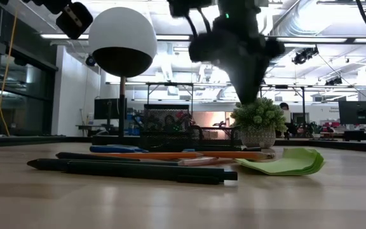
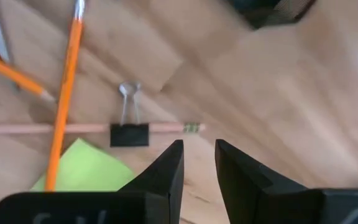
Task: Pick and place office supplies into organizer
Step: Put the black binder clip into the desk organizer
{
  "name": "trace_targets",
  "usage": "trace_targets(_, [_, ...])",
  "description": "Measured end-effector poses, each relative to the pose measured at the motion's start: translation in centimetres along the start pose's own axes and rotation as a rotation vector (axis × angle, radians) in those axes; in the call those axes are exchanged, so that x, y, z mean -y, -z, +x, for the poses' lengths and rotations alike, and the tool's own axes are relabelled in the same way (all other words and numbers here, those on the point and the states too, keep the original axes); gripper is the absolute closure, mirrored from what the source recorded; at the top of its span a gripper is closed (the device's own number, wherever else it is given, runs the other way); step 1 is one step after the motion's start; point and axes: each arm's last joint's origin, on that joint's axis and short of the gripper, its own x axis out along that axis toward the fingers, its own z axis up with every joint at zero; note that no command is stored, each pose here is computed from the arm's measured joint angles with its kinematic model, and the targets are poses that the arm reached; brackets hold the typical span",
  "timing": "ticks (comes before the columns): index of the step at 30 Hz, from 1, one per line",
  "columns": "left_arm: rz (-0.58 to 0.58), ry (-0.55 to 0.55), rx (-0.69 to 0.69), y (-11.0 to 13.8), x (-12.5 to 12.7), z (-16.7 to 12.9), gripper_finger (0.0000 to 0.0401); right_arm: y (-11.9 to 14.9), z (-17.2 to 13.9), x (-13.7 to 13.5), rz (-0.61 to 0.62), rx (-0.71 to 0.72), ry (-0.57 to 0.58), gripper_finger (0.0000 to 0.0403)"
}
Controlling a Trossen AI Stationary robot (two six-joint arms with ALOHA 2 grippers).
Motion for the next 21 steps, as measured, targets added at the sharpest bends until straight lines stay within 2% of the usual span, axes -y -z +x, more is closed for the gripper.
trace_targets(10, [0.019, -0.003, 0.019, -0.2, 0.0, 0.0, 0.04, -0.3, 1.2, -0.6, -0.097, -0.047, -0.117, 0.0319])
trace_targets(17, [0.018, -0.025, 0.025, -0.2, 0.0, 0.0, 0.04, -2.4, 1.4, 0.6, -0.07, -0.079, -0.172, 0.0316])
trace_targets(21, [0.012, -0.025, 0.025, -0.2, 0.0, 0.0, 0.04, -3.2, 1.4, 0.7, -0.073, -0.064, -0.216, 0.0293])
